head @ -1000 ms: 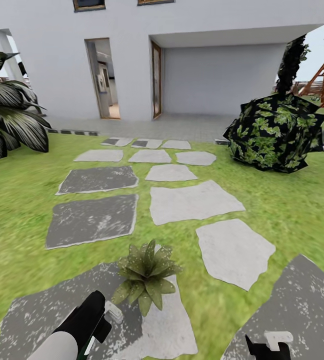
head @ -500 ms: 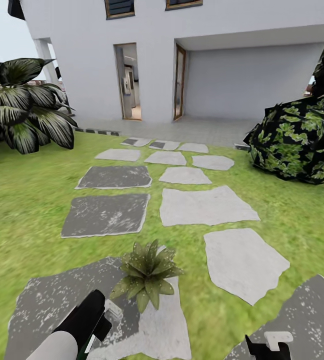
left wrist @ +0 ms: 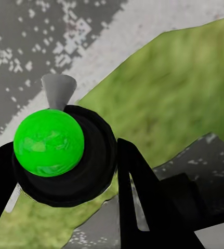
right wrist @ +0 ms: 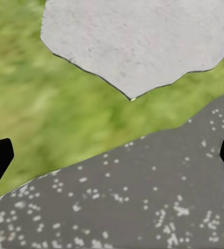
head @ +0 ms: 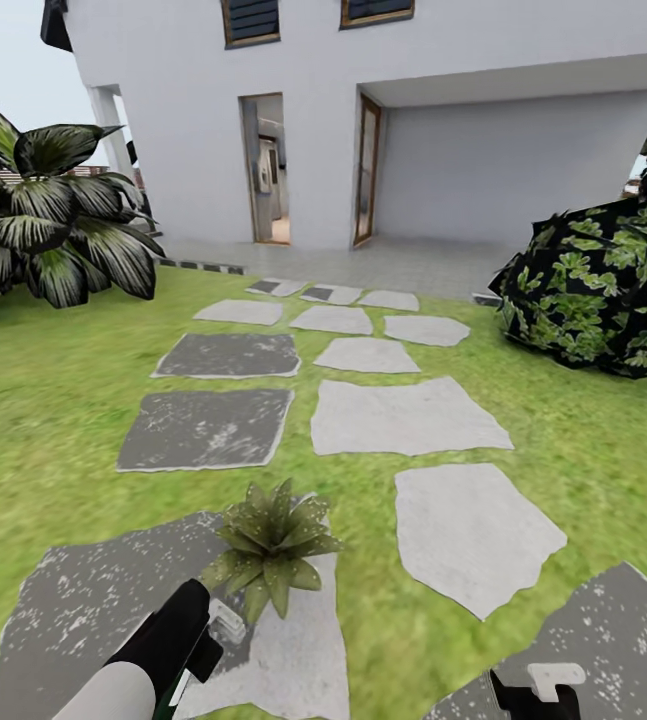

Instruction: Pick up the pesticide atomizer in the garden and spray insectifuge to fully cover both potted plants in the garden.

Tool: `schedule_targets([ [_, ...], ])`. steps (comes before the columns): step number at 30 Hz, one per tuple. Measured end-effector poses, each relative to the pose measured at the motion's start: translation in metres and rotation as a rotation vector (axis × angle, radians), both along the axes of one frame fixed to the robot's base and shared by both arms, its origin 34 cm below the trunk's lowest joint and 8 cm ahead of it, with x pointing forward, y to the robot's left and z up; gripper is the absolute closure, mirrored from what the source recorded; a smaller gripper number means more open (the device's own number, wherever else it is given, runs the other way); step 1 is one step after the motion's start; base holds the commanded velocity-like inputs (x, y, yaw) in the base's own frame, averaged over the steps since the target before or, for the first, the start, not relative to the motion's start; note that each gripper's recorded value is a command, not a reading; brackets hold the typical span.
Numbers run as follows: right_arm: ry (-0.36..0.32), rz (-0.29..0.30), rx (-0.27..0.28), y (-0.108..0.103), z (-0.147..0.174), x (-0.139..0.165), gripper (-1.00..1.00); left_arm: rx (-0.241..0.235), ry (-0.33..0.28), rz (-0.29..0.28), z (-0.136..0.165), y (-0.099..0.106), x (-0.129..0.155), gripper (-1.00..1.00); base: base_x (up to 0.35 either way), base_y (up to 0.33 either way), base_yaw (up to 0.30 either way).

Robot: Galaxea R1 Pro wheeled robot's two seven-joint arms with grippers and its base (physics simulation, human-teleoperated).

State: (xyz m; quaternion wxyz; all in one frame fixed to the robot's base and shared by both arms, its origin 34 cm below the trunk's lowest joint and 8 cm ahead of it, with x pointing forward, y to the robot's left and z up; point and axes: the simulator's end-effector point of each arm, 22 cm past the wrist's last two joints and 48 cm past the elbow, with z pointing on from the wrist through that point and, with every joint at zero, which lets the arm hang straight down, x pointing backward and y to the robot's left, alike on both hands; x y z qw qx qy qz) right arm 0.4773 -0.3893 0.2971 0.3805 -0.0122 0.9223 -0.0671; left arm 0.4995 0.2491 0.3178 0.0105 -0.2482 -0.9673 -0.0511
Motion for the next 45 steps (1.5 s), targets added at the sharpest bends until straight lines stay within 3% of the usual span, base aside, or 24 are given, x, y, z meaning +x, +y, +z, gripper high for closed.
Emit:
schedule_targets([
  [10,0.000,0.001,0.000,0.000,0.000,0.000,-1.00,0.001,0.002,0.002,0.000,0.001,0.000,1.00,0.000,-0.242,0.115],
  [25,0.001,0.001,0.001,0.001,0.000,0.000,-1.00,0.009,0.032,-0.003,-0.008,0.005,-0.017,1.00,0.004,-0.011,0.211],
  [38,0.000,0.001,0.000,0.000,0.000,0.000,-1.00,0.006,0.034,-0.005,-0.008,0.003,-0.017,1.00,0.280,-0.036,0.028],
  [45,0.001,0.000,0.000,0.000,0.000,0.000,-1.00,0.027,0.108,-0.032,-0.023,0.006,-0.050,1.00,0.033,-0.014,0.136],
])
